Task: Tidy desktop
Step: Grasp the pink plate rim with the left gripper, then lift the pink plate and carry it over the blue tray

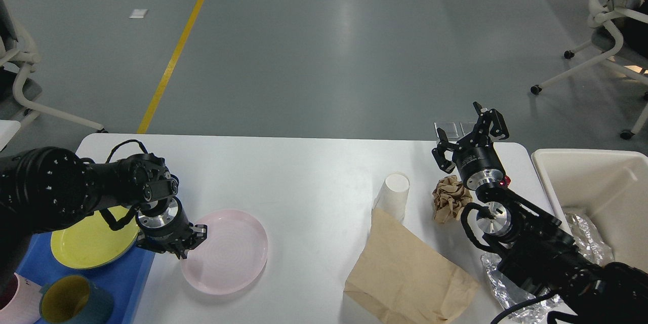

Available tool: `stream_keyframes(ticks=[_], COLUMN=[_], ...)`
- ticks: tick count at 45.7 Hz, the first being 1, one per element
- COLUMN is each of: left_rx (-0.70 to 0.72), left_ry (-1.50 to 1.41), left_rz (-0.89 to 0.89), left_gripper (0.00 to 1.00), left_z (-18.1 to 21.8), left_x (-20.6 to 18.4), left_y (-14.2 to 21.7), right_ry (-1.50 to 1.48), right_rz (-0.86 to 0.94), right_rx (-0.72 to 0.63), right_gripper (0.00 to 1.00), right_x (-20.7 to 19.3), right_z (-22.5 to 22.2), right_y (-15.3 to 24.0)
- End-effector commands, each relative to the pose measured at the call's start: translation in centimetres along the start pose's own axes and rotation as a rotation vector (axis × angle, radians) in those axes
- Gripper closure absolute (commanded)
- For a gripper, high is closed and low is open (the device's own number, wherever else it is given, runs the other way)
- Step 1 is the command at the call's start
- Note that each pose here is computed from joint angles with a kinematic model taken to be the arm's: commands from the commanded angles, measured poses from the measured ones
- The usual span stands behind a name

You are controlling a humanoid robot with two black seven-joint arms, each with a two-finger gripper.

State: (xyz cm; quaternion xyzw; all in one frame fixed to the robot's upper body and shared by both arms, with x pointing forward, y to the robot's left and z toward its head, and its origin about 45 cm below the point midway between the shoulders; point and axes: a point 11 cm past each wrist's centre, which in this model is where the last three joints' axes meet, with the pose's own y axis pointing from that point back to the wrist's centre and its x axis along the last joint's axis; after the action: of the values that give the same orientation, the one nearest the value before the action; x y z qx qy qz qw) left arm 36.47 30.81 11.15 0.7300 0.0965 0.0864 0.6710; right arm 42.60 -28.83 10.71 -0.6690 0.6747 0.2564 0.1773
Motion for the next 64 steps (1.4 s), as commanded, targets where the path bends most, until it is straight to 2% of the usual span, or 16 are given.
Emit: stream_keyframes(ticks=[1, 20, 25, 35, 40, 45, 47, 52, 64], left_rx=[-0.026, -0.082, -0.122, -0.187, -0.211, -0.203, -0.191, -0.167, -0.101], left_ry=[0.008, -0.031, -0.048, -0.023, -0.003, 0.018, 0.034, 0.137, 0.338], left_rz=[-0.005, 0.020, 0.045, 0.197, 0.249, 0.243, 0.218, 0.146, 0.208], left_gripper=[1.00, 1.00, 1.00, 1.00, 1.00, 1.00, 1.00, 1.00, 1.00], left_z=[0.0, 1.4, 2.2, 1.4, 0.4, -0.7, -1.5, -5.8, -15.0], left_x=[1.2, 4.5, 5.4, 7.6, 7.9, 8.0, 7.8, 7.5, 8.6], left_y=[2.3, 10.9, 14.8, 23.3, 26.4, 25.9, 24.5, 19.6, 15.4], right_ry=[0.000, 0.000, 0.000, 0.000, 0.000, 0.000, 0.000, 0.000, 0.000], right_rz=[-0.001, -0.001, 0.000, 0.000, 0.000, 0.000, -0.001, 0.000, 0.000], right_rx=[0.001, 0.001, 0.000, 0.000, 0.000, 0.000, 0.001, 0.000, 0.000], right_gripper=[0.00, 0.00, 0.00, 0.00, 0.00, 0.00, 0.00, 0.00, 0.00], right_x=[-0.1, -0.1, 0.0, 0.0, 0.0, 0.0, -0.1, 0.0, 0.0], right_z=[-0.1, -0.1, 0.0, 0.0, 0.0, 0.0, -0.1, 0.0, 0.0], right_y=[0.0, 0.0, 0.0, 0.0, 0.0, 0.0, -0.1, 0.0, 0.0])
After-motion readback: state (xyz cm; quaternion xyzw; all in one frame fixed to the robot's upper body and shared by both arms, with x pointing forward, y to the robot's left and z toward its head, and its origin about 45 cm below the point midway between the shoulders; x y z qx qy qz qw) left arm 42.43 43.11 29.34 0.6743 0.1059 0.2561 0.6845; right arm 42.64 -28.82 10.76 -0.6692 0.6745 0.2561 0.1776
